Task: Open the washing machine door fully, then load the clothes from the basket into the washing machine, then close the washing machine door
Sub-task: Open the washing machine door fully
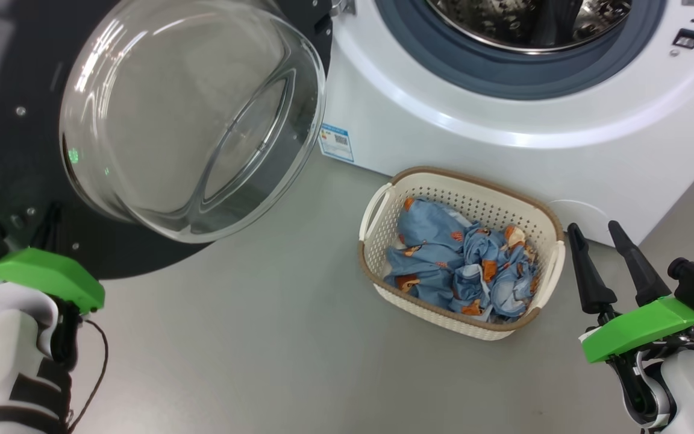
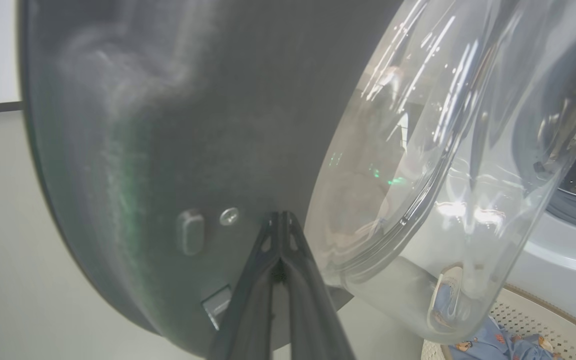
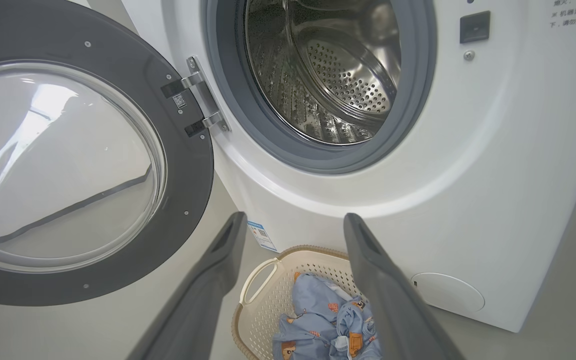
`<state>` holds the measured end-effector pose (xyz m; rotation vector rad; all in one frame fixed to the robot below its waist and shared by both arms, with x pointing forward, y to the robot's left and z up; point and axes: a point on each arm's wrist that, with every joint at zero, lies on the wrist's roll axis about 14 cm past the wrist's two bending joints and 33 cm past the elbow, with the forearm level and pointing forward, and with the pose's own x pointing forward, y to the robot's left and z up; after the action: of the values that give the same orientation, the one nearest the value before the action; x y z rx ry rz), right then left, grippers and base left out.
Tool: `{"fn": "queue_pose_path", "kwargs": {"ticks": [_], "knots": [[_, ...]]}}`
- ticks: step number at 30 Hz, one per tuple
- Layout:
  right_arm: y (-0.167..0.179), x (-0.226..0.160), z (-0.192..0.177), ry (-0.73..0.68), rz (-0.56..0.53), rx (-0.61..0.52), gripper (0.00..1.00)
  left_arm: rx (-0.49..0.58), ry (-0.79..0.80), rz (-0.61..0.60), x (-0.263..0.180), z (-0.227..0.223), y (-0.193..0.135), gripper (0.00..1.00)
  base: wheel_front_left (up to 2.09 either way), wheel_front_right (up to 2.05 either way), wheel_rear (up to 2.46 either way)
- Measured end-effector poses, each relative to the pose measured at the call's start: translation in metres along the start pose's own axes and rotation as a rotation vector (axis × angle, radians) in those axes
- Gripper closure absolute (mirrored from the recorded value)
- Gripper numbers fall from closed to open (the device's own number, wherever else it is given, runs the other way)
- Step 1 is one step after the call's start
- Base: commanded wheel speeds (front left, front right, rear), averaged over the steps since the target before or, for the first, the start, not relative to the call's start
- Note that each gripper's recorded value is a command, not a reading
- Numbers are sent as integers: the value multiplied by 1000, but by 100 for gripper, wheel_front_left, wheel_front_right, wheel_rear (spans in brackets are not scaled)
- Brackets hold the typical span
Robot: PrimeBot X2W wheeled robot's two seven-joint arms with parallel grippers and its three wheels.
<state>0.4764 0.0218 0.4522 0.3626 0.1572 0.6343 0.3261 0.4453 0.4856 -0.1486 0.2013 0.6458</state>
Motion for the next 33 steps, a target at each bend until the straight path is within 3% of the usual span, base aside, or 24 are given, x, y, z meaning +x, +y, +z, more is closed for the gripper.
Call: {"fn": "queue_pose_path", "kwargs": {"ticks": [10, 11, 12, 13, 14, 33], "knots": [[-1, -16, 18, -40, -30, -11, 0, -12, -47, -51, -10, -2, -6, 100, 0, 0, 0], [-3, -17, 21, -46, -36, -14, 0, -16, -54, -63, -11, -2, -10, 95, 0, 0, 0], [-4, -19, 23, -52, -41, -17, 0, -20, -62, -74, -12, -1, -13, 69, 0, 0, 0], [-5, -22, 25, -57, -46, -19, 0, -24, -71, -85, -12, 0, -17, 26, 0, 0, 0], [-6, -24, 27, -61, -52, -21, 0, -28, -78, -96, -13, 0, -20, 0, 0, 0, 0], [-26, -71, 59, -141, -154, -56, 0, -74, -199, -371, -48, 5, -126, 0, 0, 0, 0]]}}
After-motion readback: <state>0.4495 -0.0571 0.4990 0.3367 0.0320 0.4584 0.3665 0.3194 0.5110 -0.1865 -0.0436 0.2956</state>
